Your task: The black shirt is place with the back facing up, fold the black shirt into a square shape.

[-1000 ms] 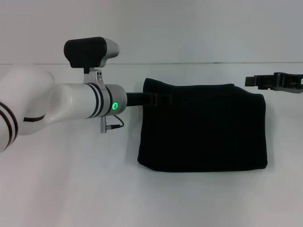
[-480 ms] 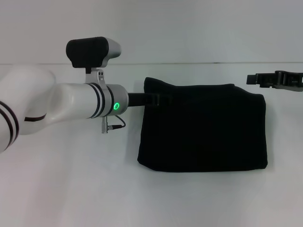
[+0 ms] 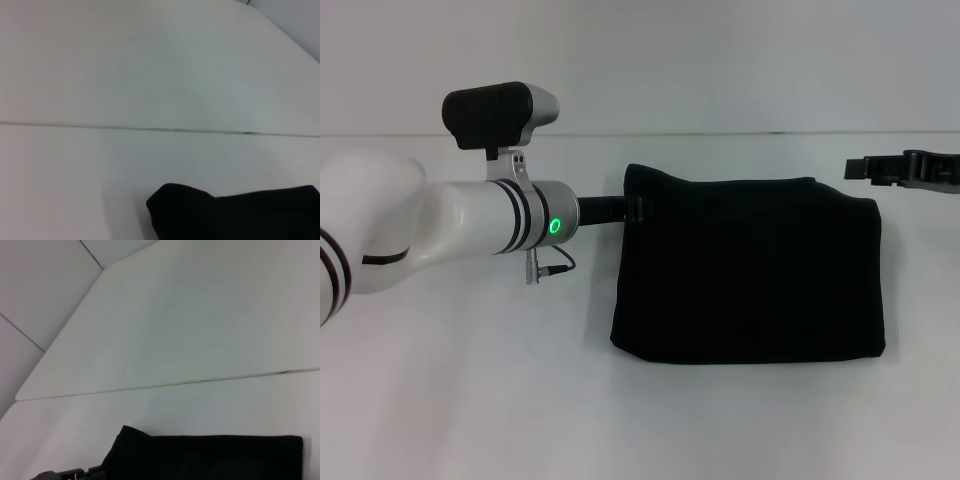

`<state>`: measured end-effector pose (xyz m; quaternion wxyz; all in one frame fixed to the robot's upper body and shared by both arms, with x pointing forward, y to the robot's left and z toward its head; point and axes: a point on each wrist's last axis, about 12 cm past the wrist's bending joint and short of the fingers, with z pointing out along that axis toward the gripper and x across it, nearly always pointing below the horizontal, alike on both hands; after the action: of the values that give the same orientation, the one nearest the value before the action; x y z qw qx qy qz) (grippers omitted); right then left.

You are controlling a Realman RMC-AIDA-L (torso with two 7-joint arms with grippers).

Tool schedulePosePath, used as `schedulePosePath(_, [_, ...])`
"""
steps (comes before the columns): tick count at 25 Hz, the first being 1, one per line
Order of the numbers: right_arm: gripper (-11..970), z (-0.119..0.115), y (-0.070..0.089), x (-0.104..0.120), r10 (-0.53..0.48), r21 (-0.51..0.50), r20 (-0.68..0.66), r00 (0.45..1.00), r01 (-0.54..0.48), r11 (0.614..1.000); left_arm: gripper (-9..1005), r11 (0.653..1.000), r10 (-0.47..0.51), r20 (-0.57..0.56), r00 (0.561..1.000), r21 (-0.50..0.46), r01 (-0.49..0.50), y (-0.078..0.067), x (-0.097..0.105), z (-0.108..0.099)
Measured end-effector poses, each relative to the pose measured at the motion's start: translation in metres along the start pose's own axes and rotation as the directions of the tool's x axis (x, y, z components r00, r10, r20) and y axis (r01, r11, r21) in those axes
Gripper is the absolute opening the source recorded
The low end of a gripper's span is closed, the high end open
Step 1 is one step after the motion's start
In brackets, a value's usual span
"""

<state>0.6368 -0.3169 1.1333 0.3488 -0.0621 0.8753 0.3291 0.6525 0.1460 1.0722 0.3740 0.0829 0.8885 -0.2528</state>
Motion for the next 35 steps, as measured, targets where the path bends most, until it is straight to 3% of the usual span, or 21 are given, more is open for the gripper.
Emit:
schedulePosePath(10, [576, -0.002, -0.002, -0.001, -0.001, 0.009, 0.004, 1.0, 0.001, 1.0, 82, 1.0, -0.004, -0.003, 1.0, 0.002, 0.004, 0.0, 0.001, 0.0])
schedulePosePath(18, [571, -0.015, -0.001, 0.012, -0.004, -0.072, -0.075, 0.997, -0.001, 0.997, 38, 0.998, -0.058, 0.04, 0.998, -0.021, 0.059, 0.014, -0.002, -0.007])
schedulePosePath(26, [567, -0.031, -0.016, 0.044, 0.008, -0.056, -0.218, 0.976, -0.021, 0.998, 38, 0.997, -0.076, 0.05, 0.996, -0.026, 0.077, 0.02, 0.001, -0.011])
schedulePosePath(35, [561, -0.007, -0.01, 0.061, 0.005, -0.041, -0.304, 0.953, -0.018, 0.999, 39, 0.997, -0.077, 0.051, 0.996, -0.025, 0.078, 0.021, 0.001, -0.011])
